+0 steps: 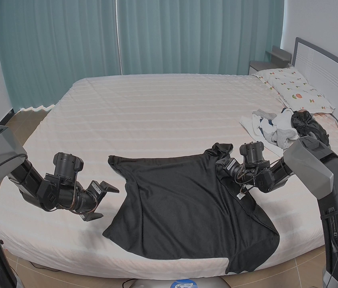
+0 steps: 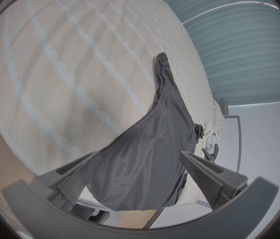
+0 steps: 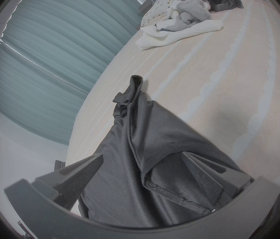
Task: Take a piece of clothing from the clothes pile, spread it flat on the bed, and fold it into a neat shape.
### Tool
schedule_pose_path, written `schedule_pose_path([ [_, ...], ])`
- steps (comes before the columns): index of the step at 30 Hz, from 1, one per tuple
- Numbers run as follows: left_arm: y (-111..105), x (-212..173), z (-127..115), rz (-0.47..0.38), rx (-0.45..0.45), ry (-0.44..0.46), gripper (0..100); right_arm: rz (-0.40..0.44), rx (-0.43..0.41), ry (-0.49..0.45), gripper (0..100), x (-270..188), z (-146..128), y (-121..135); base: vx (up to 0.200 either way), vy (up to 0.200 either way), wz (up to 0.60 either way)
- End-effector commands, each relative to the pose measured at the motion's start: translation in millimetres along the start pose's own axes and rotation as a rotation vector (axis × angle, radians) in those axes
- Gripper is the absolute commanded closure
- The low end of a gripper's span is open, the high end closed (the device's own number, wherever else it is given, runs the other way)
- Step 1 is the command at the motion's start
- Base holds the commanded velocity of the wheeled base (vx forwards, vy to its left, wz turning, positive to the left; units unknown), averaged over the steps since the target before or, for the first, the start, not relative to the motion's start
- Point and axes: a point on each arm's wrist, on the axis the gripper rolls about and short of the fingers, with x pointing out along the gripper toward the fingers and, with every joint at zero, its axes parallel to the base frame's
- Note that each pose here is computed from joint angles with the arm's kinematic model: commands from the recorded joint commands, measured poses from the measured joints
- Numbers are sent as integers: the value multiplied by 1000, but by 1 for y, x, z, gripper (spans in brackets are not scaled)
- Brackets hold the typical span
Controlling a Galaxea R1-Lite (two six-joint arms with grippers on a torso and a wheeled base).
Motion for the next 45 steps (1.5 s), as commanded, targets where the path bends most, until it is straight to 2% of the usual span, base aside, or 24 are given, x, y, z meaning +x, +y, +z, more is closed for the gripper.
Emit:
schedule_pose_path([
  [1, 0, 1, 0, 3, 0, -2, 0, -12, 0, 0, 0, 12, -4, -7, 0, 0, 0],
  [11, 1, 1, 0, 4, -1, -1, 0, -3, 2, -29, 0, 30, -4, -7, 0, 0, 0],
  [12, 1, 1, 0, 4, -1, -1, 0, -4, -1, -30, 100, 30, -5, -7, 0, 0, 0],
  [16, 1, 1, 0, 4, -1, -1, 0, -14, 0, -29, 100, 29, -6, -7, 0, 0, 0],
  [19, 1, 1, 0, 4, -1, -1, 0, -22, 3, -62, 100, 26, -1, -6, 0, 0, 0],
  [24, 1, 1, 0, 4, -1, -1, 0, -20, 18, -103, 100, 18, 19, -7, 0, 0, 0],
  [30, 1, 1, 0, 4, -1, -1, 0, -29, 36, -151, 100, 13, 48, -22, 0, 0, 0],
  [33, 1, 1, 0, 4, -1, -1, 0, -32, 19, -163, 100, 13, 55, -26, 0, 0, 0],
  [36, 1, 1, 0, 5, -1, -2, 0, 3, -22, -188, 100, 14, 62, -30, 0, 0, 0],
  [38, 1, 1, -1, 6, -1, 0, 0, 58, -89, -219, 100, 12, 74, -31, 0, 0, 0],
  [41, 1, 1, -1, 6, -1, 0, 0, 51, -143, -229, 100, 10, 83, -38, 0, 0, 0],
  [45, 1, 1, -1, 6, -1, -2, 0, 24, -145, -245, 100, 15, 91, -53, 0, 0, 0],
])
